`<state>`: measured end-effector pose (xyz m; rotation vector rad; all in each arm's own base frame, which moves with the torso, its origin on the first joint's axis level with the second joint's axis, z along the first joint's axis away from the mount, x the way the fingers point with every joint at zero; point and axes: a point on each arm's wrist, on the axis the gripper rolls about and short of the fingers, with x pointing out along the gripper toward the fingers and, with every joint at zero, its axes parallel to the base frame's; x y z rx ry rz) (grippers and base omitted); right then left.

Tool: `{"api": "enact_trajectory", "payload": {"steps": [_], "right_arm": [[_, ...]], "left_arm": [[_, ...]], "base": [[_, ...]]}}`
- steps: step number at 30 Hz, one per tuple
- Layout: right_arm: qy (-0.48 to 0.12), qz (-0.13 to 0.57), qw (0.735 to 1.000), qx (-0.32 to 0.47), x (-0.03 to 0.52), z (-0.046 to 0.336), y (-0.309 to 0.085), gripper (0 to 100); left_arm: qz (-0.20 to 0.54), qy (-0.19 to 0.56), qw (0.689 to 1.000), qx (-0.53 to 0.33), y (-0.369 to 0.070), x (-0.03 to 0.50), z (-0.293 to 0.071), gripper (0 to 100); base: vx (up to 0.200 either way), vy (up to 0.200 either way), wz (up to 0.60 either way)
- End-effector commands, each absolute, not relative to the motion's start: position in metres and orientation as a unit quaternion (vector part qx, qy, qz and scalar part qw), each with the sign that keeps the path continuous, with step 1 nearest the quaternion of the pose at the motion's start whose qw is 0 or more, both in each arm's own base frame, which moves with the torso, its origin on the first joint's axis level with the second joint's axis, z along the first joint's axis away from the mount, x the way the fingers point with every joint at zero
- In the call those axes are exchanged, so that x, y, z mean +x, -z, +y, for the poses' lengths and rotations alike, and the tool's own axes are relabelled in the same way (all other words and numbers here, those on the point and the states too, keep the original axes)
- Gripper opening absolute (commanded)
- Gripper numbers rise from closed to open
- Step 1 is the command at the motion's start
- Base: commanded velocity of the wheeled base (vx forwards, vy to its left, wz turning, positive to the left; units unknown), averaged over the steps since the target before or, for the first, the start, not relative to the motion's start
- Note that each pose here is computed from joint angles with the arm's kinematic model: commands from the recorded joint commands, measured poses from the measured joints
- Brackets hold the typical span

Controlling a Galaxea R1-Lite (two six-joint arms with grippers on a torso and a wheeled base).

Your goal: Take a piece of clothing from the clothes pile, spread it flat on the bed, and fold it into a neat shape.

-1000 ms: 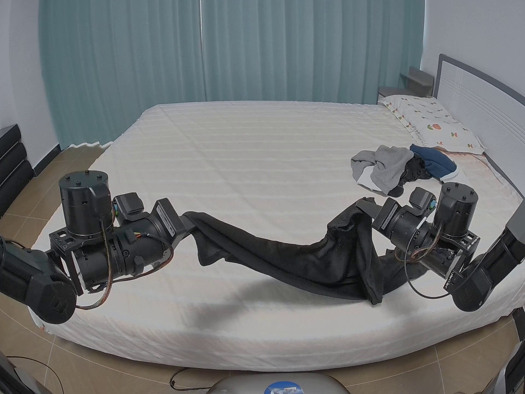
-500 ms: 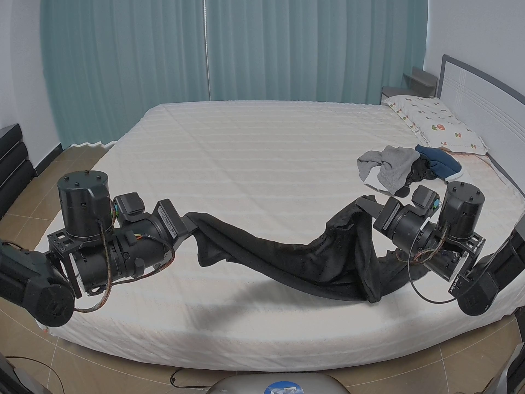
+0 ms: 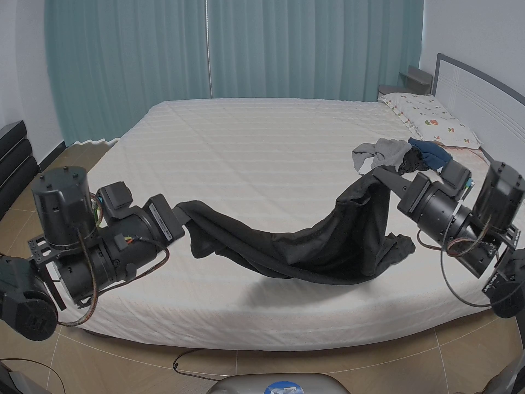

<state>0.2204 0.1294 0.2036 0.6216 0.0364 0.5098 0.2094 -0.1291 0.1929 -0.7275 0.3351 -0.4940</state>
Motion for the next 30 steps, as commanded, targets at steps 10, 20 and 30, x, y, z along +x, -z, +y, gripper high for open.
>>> {"api": "enact_trajectory", "payload": {"steps": [10, 20, 30], "right_arm": [[-0.246, -0.113, 0.909, 0.316, 0.153, 0.073, -0.362, 0], [-0.156, -0.092, 0.937, 0.299, 0.282, 0.083, -0.361, 0], [-0.113, -0.081, 0.945, 0.297, 0.378, 0.113, -0.294, 0]], "left_arm": [[0.083, 0.231, 0.901, -0.359, -0.306, 0.187, -0.099, 0], [0.12, 0.159, 0.913, -0.357, -0.289, 0.287, -0.111, 0], [0.156, 0.13, 0.914, -0.352, -0.249, 0.36, -0.128, 0]], "base": [[0.0, 0.0, 0.0], [0.0, 0.0, 0.0], [0.14, 0.0, 0.0]]}}
